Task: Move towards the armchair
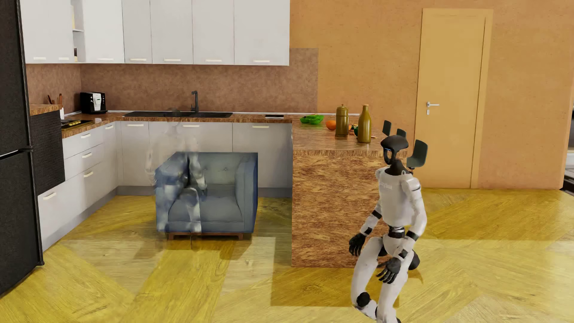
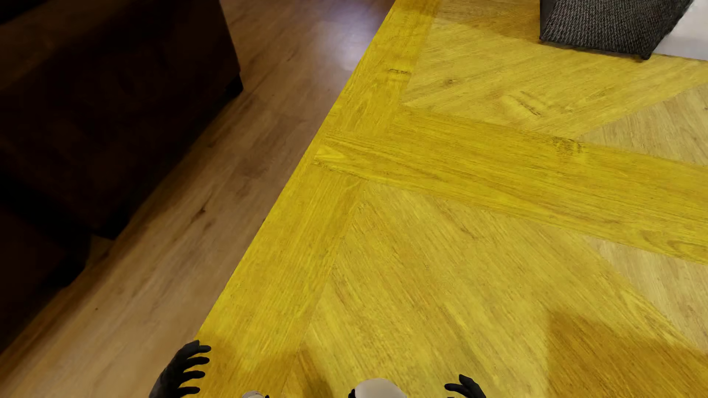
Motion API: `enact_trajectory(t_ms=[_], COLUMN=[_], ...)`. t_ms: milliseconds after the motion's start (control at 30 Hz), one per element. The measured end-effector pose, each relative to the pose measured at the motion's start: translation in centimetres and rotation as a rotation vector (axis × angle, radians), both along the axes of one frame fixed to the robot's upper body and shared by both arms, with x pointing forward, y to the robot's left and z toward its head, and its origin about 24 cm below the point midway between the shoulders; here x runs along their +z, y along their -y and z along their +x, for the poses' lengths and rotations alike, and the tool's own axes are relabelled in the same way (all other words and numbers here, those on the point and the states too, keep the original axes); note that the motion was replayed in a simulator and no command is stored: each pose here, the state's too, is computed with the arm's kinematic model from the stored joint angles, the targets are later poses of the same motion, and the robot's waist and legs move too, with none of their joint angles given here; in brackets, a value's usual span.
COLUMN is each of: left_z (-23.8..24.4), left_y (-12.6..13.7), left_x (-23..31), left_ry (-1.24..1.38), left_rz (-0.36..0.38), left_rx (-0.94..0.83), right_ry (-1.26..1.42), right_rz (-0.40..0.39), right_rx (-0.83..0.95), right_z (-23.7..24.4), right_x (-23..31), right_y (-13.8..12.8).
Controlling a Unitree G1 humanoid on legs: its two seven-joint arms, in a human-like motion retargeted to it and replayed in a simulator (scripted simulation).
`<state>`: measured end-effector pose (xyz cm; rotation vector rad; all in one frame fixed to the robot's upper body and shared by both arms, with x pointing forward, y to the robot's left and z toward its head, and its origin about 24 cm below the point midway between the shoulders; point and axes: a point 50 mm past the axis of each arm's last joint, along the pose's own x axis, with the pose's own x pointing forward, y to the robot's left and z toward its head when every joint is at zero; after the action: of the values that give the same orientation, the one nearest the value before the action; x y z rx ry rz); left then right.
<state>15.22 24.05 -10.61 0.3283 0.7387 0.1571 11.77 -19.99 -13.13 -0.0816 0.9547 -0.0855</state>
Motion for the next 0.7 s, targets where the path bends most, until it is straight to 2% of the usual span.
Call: enact_trajectory(t_ms=[100,167,200,267,300,367,400,433,467,500,533,600,633,667,700], left_z=[4.6,5.1,3.6,-1.0,-3.7,-4.8,-5.0,-2.9,-0.1,2.3,4.8,6.9,5.3,2.8,-0.1], left_y=[5.0,7.7,7.6,3.6,1.9,1.2,0.1,-1.2,-0.8,1.1,4.0,8.1,8.1,6.8,4.6], left_x=[2.4,2.4,1.2,-0.7,-1.4,-1.8,-1.9,-0.7,0.6,1.5,2.6,3.3,2.1,0.7,-0.4], left_ry=[0.196,0.207,0.144,-0.019,-0.114,-0.166,-0.161,-0.069,0.043,0.128,0.206,0.252,0.200,0.126,0.046], left_rz=[-0.109,-0.158,-0.161,-0.096,-0.060,-0.051,-0.027,0.007,0.001,-0.033,-0.090,-0.151,-0.156,-0.145,-0.100], left_rx=[-0.050,-0.108,-0.113,-0.039,-0.011,0.024,0.032,0.047,0.052,0.030,-0.016,-0.136,-0.155,-0.132,-0.121], right_ry=[-0.084,-0.186,-0.218,-0.089,0.003,0.141,0.182,0.141,0.062,-0.003,-0.078,-0.247,-0.266,-0.204,-0.091], right_rz=[-0.037,-0.096,-0.123,-0.125,-0.109,-0.092,-0.070,-0.047,-0.039,-0.040,-0.061,-0.083,-0.094,-0.086,-0.055], right_rx=[-0.019,0.023,0.022,-0.045,-0.017,0.059,0.095,0.113,0.098,0.051,0.031,0.042,0.047,0.002,-0.055], right_z=[-3.2,-5.6,-6.4,-2.6,0.1,4.1,5.2,3.9,1.2,-1.2,-3.4,-7.0,-6.6,-4.7,-1.8], right_x=[-0.5,-1.3,-1.7,-0.8,0.0,1.7,2.3,1.7,0.7,0.3,-0.2,-1.8,-2.1,-1.5,-0.5], right_y=[1.8,2.5,2.7,2.1,0.6,-1.1,-1.7,-1.1,0.5,2.2,2.8,1.6,1.1,0.8,-0.2])
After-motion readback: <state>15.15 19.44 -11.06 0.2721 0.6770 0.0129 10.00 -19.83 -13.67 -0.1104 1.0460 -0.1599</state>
